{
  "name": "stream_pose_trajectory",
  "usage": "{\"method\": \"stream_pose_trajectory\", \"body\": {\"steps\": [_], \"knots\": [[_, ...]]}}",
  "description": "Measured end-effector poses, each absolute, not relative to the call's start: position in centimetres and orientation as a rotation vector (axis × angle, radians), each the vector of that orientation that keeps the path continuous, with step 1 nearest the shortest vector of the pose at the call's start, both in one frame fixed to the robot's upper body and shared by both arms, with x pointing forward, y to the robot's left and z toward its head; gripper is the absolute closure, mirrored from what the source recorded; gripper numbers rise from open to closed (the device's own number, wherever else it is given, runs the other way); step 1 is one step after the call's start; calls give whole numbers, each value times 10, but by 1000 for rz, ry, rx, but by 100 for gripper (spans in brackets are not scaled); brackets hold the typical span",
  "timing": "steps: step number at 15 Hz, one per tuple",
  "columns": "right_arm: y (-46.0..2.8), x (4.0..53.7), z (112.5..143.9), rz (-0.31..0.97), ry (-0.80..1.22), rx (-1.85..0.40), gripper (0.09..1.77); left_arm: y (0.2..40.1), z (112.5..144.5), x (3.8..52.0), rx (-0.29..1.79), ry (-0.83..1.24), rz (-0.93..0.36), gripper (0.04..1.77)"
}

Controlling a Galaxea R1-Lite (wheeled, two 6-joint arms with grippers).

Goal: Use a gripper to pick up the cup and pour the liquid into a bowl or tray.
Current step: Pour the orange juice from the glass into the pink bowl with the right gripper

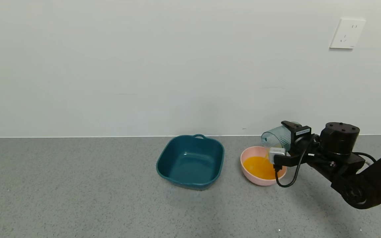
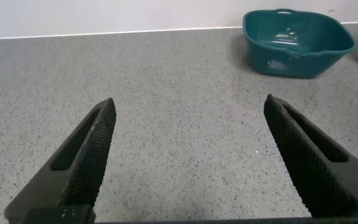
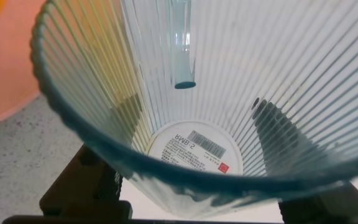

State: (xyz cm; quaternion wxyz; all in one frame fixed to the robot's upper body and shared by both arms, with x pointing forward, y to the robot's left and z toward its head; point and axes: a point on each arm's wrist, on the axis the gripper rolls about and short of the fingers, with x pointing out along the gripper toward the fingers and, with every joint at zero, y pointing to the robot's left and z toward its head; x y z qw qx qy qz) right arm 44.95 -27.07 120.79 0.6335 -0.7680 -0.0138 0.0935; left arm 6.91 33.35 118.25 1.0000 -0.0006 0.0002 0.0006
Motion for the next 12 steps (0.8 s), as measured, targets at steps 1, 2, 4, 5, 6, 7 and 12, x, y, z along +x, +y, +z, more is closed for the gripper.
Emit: {"method": "stream_pose_trajectory", "body": {"steps": [1, 2, 4, 5, 6, 7, 12], "knots": [[-270, 449, 1209, 212, -37, -1777, 51, 333, 1182, 69, -1, 0, 1, 9], [-270, 449, 1210, 209, -44, -1795, 51, 333, 1182, 69, -1, 0, 1, 9], [-269, 449, 1212, 206, -54, -1815, 51, 333, 1182, 69, -1, 0, 1, 9], [-268, 449, 1213, 204, -58, -1826, 51, 333, 1182, 69, -1, 0, 1, 9], [-268, 449, 1214, 201, -62, -1830, 51, 333, 1182, 69, -1, 0, 1, 9], [-268, 449, 1214, 199, -63, -1830, 51, 333, 1182, 69, -1, 0, 1, 9], [-268, 449, 1215, 199, -64, -1831, 51, 333, 1182, 69, -1, 0, 1, 9]]}}
